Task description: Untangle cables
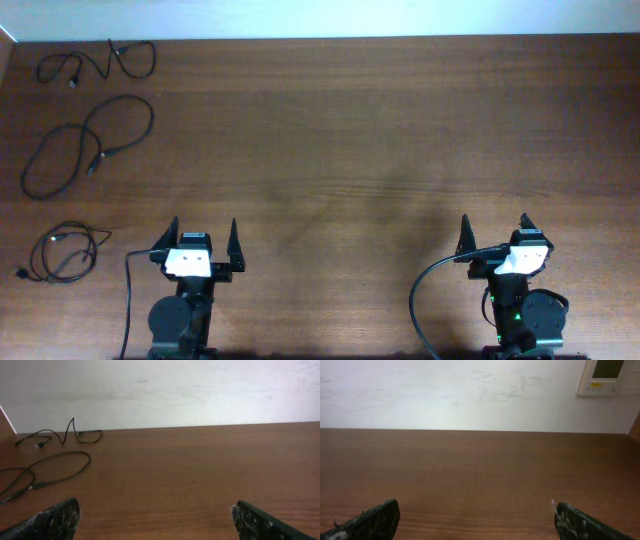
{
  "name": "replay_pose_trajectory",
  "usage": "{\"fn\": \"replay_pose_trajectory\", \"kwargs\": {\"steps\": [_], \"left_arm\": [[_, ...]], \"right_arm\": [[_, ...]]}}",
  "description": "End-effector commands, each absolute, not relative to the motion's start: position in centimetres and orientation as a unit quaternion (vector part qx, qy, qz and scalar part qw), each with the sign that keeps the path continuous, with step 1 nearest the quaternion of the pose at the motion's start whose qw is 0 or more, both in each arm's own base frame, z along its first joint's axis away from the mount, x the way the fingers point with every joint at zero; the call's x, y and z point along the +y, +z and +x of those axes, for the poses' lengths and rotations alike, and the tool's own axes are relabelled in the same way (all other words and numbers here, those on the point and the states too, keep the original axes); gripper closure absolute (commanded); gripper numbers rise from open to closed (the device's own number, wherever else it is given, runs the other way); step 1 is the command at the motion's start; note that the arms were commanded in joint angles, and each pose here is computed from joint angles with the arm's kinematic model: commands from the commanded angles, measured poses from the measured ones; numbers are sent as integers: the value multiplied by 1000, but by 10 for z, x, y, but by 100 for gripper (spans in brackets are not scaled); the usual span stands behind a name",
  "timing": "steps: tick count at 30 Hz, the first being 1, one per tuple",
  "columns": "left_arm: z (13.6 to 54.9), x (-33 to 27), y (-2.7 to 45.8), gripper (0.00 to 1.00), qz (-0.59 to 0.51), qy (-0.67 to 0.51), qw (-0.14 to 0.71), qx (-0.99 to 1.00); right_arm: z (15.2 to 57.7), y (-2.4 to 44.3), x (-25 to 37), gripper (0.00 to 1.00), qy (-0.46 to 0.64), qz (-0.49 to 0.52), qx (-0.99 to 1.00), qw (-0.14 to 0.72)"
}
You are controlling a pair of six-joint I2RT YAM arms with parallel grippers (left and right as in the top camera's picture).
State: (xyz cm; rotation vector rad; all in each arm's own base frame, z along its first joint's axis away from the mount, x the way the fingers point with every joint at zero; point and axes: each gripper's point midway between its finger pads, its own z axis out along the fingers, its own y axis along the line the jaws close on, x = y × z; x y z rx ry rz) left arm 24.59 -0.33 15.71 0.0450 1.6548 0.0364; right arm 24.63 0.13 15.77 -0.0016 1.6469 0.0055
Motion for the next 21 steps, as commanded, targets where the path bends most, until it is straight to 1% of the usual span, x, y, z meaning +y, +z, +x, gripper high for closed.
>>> {"fn": "replay_pose_trajectory", "kwargs": {"steps": [1, 6, 21], "left_arm": [[246, -5, 155, 1, 34, 22, 677, 735], [246, -5, 155, 1, 3, -7, 677, 736], [246, -5, 156, 1, 3, -5, 678, 735]], "right_arm": [[246, 155, 0, 1, 0, 2, 735, 678], [246, 155, 0, 2, 0, 2, 735, 678], [246, 155, 0, 2, 0, 2, 735, 678]]}}
